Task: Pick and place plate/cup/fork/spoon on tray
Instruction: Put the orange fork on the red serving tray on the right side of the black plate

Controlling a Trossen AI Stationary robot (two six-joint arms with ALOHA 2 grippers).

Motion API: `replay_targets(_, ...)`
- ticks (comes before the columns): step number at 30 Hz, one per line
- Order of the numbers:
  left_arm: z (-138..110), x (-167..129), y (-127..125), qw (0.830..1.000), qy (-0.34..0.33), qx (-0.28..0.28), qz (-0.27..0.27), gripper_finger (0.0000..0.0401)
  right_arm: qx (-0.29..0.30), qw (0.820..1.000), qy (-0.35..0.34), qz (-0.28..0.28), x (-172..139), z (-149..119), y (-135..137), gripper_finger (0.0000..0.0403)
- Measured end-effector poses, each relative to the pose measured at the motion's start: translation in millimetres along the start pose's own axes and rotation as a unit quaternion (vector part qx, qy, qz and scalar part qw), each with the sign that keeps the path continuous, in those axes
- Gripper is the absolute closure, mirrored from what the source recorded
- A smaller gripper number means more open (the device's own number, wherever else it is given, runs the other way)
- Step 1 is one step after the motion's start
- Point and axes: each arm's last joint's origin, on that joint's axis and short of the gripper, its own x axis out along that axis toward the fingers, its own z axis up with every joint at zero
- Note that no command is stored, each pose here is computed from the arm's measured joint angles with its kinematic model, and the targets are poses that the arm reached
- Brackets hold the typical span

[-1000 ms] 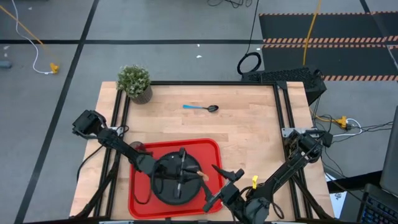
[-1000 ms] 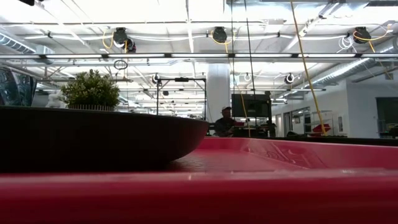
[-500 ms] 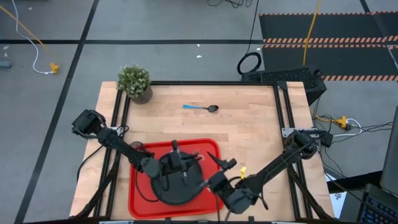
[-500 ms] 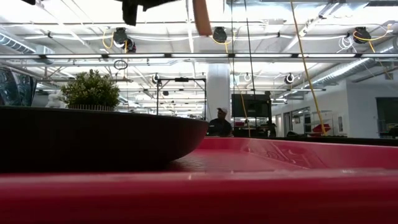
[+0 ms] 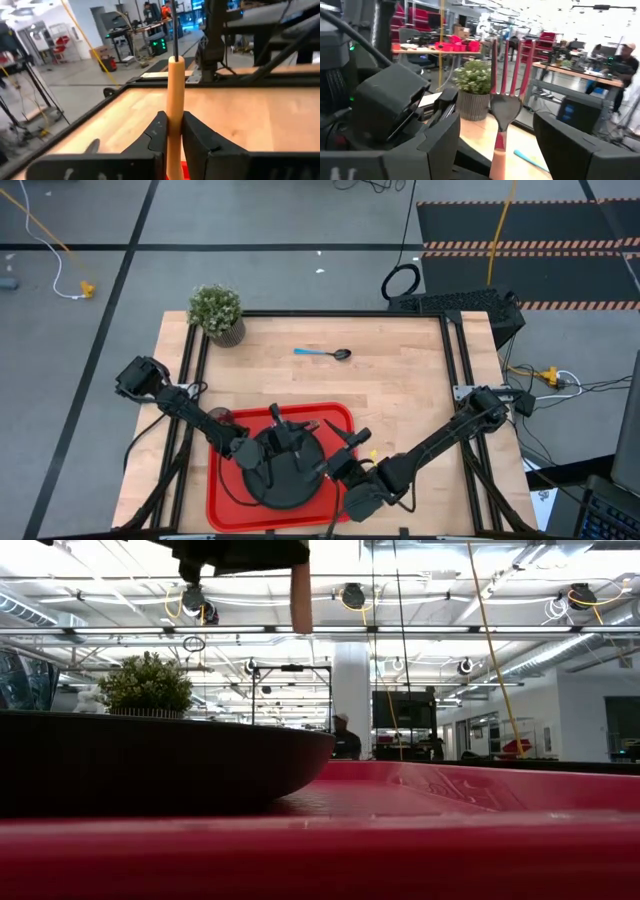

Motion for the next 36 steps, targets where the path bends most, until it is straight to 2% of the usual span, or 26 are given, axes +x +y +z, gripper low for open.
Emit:
replay_targets(3,0.2,-4.6,-1.8,0.999,0.002,0.027,0.018,0.0366,0.003,1.000,0.005,0.014,3.5,-2.8,0.2,0.0165)
replay_targets(10,4.1,-13.3,-5.5,0.994,0.008,0.086,0.061,0.0366,-0.001,1.000,0.008,0.006,14.6,-4.4,-1.3,0.0181)
replay_targets(13,9.3,-16.3,-8.3,0.992,0.008,0.101,0.069,0.0366,-0.001,1.000,0.013,0.023,22.6,-4.6,-1.2,0.0189)
replay_targets(22,14.4,-22.1,-9.5,0.987,0.019,0.106,0.122,0.0366,0.008,0.999,0.019,0.031,33.7,-5.4,-2.3,0.0223)
replay_targets(30,14.2,-21.7,-9.3,0.988,0.018,0.093,0.123,0.0366,0.005,0.999,0.021,0.028,38.0,-6.0,-3.1,0.0292)
replay_targets(36,14.1,-21.6,-9.4,0.988,0.017,0.093,0.120,0.0366,0.003,0.999,0.024,0.038,40.6,-6.6,-2.9,0.0320)
